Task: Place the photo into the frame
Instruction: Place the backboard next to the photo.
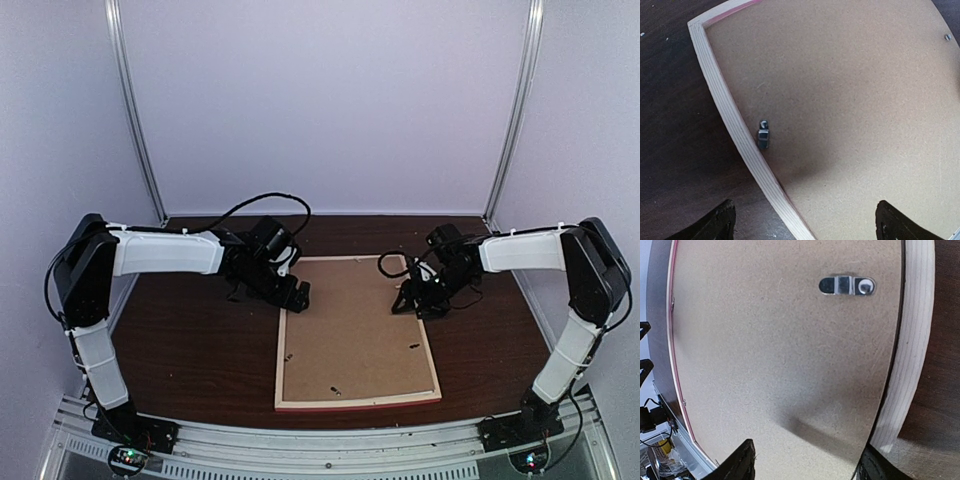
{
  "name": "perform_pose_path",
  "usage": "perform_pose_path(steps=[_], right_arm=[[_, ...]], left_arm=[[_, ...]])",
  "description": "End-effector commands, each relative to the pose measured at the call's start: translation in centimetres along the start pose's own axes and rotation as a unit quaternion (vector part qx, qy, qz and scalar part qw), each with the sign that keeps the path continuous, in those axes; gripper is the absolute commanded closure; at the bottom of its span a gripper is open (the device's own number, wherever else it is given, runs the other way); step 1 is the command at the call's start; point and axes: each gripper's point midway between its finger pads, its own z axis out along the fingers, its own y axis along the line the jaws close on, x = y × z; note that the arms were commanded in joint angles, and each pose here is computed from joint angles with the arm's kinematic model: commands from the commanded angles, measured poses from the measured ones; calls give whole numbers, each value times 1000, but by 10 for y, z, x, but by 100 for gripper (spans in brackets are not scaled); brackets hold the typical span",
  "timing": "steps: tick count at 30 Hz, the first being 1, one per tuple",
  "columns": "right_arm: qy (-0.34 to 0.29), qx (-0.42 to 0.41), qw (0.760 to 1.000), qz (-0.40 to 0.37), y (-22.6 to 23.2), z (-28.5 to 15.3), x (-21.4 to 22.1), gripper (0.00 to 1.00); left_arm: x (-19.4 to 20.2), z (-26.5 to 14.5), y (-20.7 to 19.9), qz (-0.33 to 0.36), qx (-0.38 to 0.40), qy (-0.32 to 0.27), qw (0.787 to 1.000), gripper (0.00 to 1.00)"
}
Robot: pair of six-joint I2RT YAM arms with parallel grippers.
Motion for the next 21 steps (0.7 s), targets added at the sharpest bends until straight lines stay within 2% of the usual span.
perform_pose_path(steps=[1,15,21], right_arm=[[-19,29,999,-19,-1,-11,-8,32],[-43,90,994,-36,-12,-38,-10,32],[-49,90,994,-37,-14,-34,-12,32]], left_arm=[[-1,5,5,3,-9,0,1000,2],[7,12,12,-12,-10,16,1000,2],[11,16,8,-28,16,26,999,2]])
